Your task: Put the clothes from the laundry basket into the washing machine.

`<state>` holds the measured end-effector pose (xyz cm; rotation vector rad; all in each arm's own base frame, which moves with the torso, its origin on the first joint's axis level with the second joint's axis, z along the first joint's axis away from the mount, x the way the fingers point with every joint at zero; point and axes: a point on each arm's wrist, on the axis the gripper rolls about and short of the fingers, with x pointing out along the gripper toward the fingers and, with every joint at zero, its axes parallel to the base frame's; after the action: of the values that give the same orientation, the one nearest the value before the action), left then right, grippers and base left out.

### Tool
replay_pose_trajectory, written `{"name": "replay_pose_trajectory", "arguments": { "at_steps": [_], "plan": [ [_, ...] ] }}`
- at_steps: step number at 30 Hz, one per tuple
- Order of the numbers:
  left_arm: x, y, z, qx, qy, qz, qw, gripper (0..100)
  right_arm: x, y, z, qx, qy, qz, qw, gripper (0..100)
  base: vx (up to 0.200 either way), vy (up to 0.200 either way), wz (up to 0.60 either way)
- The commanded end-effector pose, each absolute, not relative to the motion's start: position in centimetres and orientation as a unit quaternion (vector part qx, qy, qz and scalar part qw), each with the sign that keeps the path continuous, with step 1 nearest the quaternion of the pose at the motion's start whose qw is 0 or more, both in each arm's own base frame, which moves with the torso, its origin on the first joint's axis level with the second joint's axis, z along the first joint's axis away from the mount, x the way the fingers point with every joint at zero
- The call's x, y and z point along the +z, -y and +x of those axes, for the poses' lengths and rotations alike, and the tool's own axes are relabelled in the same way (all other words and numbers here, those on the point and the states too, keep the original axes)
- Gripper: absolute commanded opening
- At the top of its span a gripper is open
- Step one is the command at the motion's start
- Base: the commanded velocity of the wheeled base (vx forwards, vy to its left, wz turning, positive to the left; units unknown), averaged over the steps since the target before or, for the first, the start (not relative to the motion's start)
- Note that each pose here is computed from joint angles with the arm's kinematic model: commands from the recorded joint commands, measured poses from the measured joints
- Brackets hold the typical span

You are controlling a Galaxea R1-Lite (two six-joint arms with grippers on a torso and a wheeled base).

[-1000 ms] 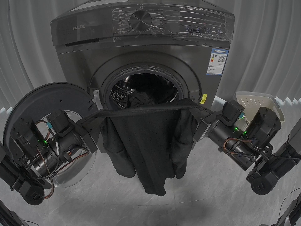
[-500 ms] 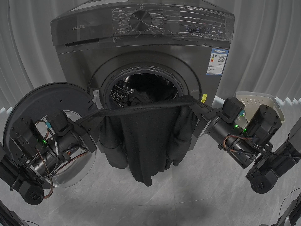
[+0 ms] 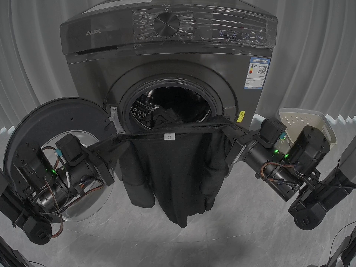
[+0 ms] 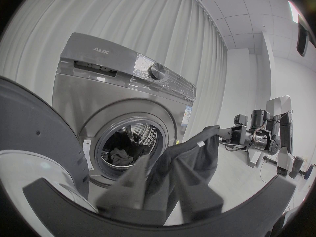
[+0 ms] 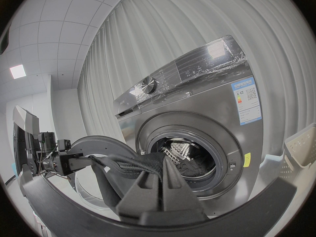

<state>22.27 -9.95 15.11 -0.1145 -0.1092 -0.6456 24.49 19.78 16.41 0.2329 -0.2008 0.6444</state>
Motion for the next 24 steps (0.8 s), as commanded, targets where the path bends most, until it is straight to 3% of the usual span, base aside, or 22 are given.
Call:
{"name": "replay_pose_trajectory", "arguments": {
  "at_steps": [1, 11, 17, 24],
  "plan": [
    [13.3, 10.1, 20.9, -0.332, 0.009, -0.052, 0.942, 100, 16.3, -20.3, 25.1, 0.316, 0.100, 0.114, 0.937, 0, 0.000, 0.000, 0.00],
    [11.8, 10.1, 19.4, -0.354, -0.032, -0.045, 0.933, 100, 16.0, -21.9, 27.1, 0.315, 0.108, 0.116, 0.936, 0, 0.000, 0.000, 0.00],
    [10.5, 9.5, 17.9, -0.421, -0.069, -0.030, 0.904, 100, 16.9, -22.2, 28.0, 0.294, 0.123, 0.125, 0.939, 0, 0.000, 0.000, 0.00],
    [10.4, 10.5, 20.4, -0.400, -0.052, -0.016, 0.915, 100, 16.8, -23.5, 27.0, 0.314, 0.120, 0.128, 0.933, 0, 0.000, 0.000, 0.00]
  ]
}}
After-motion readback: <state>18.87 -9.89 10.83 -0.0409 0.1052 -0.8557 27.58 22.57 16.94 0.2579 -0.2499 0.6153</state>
